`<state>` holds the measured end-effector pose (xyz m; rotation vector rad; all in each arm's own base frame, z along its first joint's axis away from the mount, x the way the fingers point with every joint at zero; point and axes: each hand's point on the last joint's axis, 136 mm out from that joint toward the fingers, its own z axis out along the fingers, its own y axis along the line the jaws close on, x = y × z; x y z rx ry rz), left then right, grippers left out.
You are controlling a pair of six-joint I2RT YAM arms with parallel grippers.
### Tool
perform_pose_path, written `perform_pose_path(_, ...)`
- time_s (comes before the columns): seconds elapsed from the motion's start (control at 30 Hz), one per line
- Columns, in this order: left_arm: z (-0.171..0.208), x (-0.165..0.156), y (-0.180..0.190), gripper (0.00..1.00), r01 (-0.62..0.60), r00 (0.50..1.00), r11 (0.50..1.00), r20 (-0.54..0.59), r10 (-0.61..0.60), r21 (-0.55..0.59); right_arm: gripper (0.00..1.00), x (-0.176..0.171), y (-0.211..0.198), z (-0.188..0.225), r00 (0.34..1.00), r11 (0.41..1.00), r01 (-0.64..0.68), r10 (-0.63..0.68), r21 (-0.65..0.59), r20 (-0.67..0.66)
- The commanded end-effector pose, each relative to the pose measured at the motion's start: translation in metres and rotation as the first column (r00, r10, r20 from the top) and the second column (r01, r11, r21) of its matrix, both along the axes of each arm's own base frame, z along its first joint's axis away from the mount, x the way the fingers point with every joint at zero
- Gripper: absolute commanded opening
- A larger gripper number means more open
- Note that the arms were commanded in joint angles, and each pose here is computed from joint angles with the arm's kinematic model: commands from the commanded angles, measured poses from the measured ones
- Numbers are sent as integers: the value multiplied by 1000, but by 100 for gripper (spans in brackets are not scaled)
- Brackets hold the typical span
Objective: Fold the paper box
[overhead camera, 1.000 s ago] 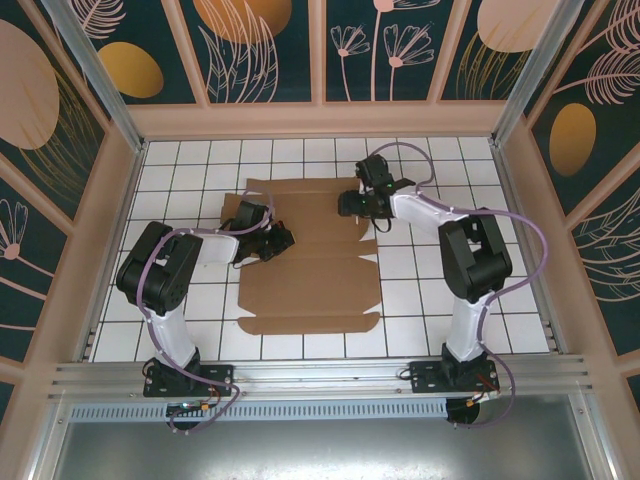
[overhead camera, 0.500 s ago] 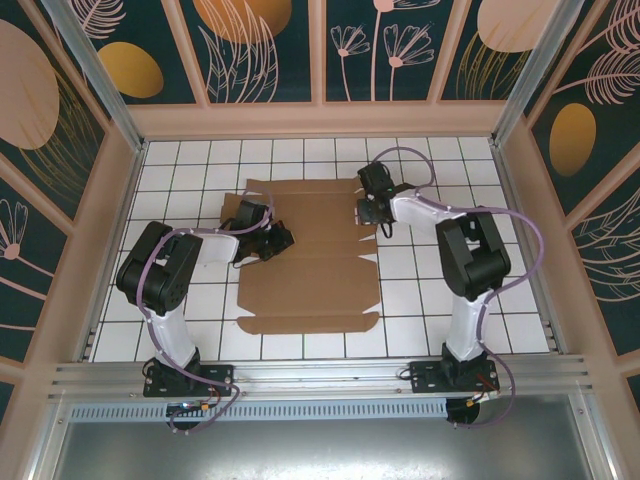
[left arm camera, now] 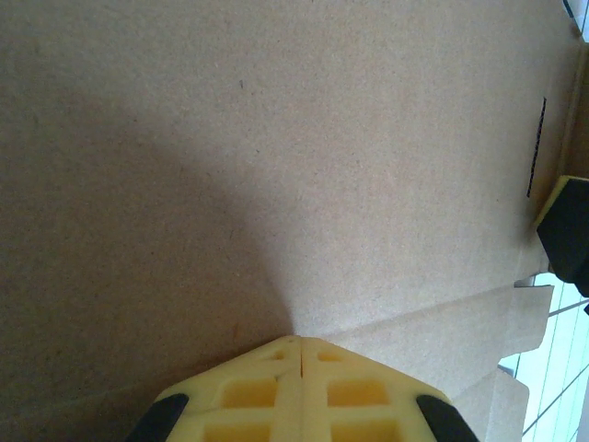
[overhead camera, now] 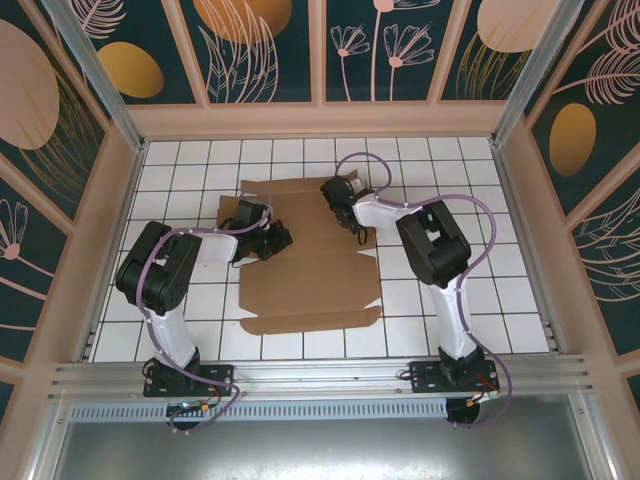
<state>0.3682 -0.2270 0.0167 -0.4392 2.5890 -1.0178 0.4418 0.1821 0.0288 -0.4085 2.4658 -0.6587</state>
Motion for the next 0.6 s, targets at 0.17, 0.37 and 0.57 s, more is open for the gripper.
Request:
perform_pose_path(0.17,-15,-9,5,0,-4,999,999,-42,6,34,56,-10,12,60,998,944,-13,-8,330,61)
perform_pose_path(0.37,-16,-9,3,0,-5,999,1000,-50,6,13,75,-34,-3,102,996,729,11,-71,685,60)
perform_pose_path(0.57,-14,-9,1,0,0,999,1000,-49,1,7,81,-73,-3,76,998,603,51,-13,796,-54)
